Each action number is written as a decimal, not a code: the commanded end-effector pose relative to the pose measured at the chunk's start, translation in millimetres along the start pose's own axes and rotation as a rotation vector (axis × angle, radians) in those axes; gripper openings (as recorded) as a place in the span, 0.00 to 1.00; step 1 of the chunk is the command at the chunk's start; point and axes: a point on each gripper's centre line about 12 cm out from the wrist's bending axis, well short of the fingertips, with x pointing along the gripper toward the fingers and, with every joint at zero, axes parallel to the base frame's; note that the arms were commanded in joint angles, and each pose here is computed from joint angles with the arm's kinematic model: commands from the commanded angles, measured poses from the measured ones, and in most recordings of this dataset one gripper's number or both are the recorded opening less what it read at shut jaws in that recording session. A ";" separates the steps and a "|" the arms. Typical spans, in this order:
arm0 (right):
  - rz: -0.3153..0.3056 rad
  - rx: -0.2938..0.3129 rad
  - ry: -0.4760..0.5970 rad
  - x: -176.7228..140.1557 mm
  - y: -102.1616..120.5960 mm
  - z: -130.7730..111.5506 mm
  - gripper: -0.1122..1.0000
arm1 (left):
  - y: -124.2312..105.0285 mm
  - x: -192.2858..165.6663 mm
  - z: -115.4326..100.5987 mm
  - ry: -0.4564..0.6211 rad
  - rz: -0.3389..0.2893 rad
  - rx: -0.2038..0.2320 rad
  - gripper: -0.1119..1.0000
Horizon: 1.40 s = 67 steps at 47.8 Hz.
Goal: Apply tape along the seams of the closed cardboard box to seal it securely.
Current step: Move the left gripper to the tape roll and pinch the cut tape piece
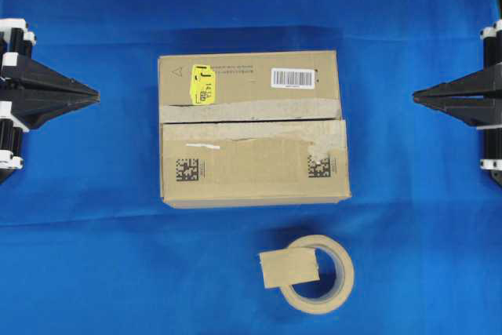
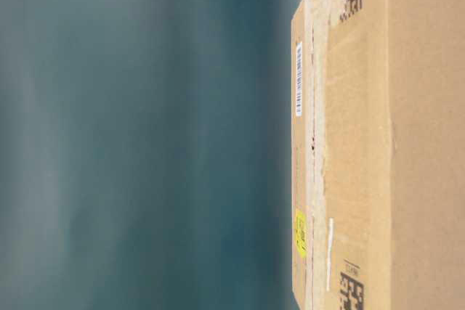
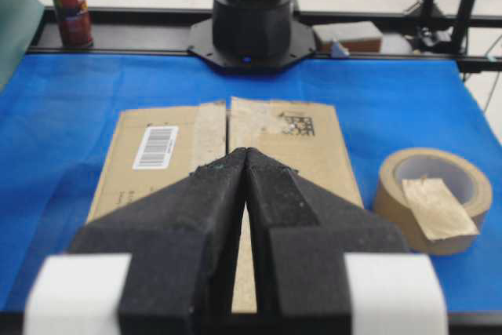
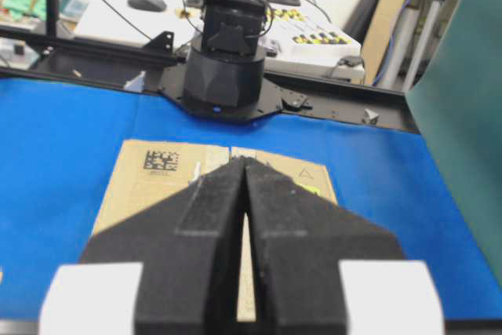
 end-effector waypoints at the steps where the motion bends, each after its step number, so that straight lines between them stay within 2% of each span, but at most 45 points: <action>1: -0.002 0.006 -0.041 4.3 -0.4 14.7 0.10 | -10.0 4.6 2.2 0.008 -0.049 0.040 0.10; 7: -0.002 0.007 -0.041 6.0 -0.4 15.7 0.10 | -19.7 7.5 0.8 0.008 -0.094 0.133 0.10; 10: -0.002 0.007 -0.043 6.1 -0.4 16.3 0.10 | -26.4 11.0 -0.4 -0.003 -0.124 0.200 0.10; 17: -0.002 0.007 -0.046 6.4 -0.4 16.6 0.10 | -44.1 25.0 -3.2 -0.039 -0.189 0.229 0.10; 20: -0.002 0.007 -0.052 6.8 -0.4 17.0 0.10 | -50.5 33.7 -8.0 -0.038 -0.208 0.267 0.10; 29: -0.001 0.004 -0.080 9.9 -0.3 18.7 0.10 | -71.2 55.8 -17.4 -0.040 -0.269 0.429 0.10; 36: -0.002 0.006 -0.072 11.7 -0.4 17.7 0.10 | -91.6 72.4 -24.9 -0.033 -0.330 0.571 0.12; 43: 0.000 0.005 -0.072 11.8 0.0 18.2 0.10 | -106.1 91.0 -38.7 -0.002 -0.377 0.731 0.33; 49: 0.001 -0.001 -0.072 11.8 0.3 18.2 0.10 | -118.8 112.9 -48.9 0.010 -0.415 0.896 0.67; 51: 0.002 -0.007 -0.075 11.6 0.4 19.1 0.10 | -123.4 120.3 -52.6 0.010 -0.426 0.944 0.76; 52: 0.002 -0.007 -0.075 11.3 0.4 18.9 0.10 | -125.7 124.6 -55.6 0.012 -0.433 0.971 0.76; 57: 0.002 -0.015 -0.074 11.2 0.5 19.3 0.10 | -135.4 146.9 -75.9 0.043 -0.472 1.091 0.66; 62: 0.003 -0.021 -0.069 11.5 0.6 18.6 0.10 | -142.7 167.0 -94.2 0.097 -0.515 1.166 0.66; 67: 0.003 -0.021 -0.060 11.0 0.6 17.8 0.10 | -149.8 183.0 -114.8 0.171 -0.587 1.237 0.66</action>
